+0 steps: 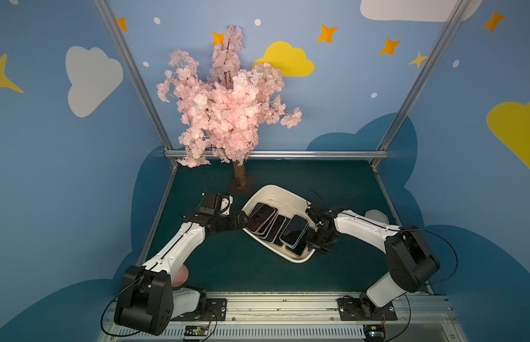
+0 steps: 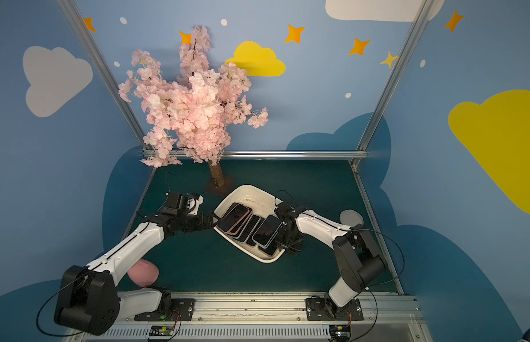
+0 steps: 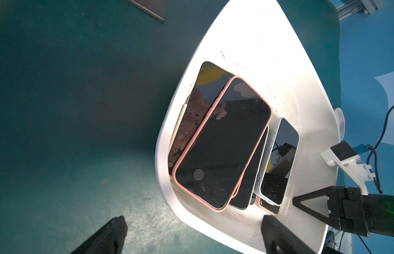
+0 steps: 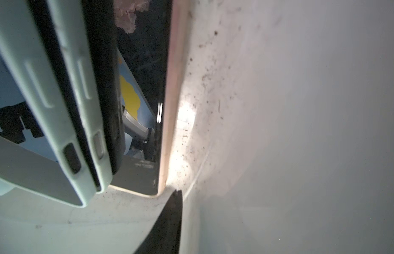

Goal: Take the phone out of the storage box
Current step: Move the storage box to the center of the board.

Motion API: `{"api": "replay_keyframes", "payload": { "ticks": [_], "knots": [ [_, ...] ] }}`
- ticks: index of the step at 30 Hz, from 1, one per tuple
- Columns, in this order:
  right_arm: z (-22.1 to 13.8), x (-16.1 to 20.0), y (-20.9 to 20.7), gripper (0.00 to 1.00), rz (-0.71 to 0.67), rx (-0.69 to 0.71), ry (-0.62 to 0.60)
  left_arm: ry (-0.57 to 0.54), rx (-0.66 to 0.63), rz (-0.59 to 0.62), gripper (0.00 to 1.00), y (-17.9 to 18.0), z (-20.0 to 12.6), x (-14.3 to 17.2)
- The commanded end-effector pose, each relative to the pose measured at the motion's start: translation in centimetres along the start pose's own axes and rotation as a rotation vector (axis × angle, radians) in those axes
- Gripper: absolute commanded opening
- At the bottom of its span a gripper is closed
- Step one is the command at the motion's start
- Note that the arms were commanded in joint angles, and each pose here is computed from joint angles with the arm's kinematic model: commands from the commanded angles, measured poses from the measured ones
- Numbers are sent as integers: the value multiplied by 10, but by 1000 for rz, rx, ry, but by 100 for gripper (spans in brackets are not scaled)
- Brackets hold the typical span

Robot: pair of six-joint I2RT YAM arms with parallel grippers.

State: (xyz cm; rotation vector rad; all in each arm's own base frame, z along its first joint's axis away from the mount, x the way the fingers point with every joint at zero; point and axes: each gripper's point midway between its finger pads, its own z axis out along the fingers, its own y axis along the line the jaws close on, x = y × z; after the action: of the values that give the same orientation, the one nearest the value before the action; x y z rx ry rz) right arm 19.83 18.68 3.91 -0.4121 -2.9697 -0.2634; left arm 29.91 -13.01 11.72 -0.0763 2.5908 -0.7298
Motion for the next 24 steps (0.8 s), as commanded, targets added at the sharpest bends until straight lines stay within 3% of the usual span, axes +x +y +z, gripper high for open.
{"api": "replay_keyframes", "payload": {
  "ticks": [1, 10, 18, 24],
  "knots": [
    [-3, -17, 0, 31, 55, -10, -12, 19, 15, 17, 100, -3, 1, 6],
    [-22, -48, -11, 1, 69, -7, -53, 23, 17, 18, 100, -5, -1, 5],
    [-51, -91, -27, 0, 31, 28, -138, 26, 16, 18, 100, -6, -2, 7],
    [-69, -137, -30, 0, -161, 77, -209, 27, 8, 15, 100, -3, -4, 13]
  ]
}}
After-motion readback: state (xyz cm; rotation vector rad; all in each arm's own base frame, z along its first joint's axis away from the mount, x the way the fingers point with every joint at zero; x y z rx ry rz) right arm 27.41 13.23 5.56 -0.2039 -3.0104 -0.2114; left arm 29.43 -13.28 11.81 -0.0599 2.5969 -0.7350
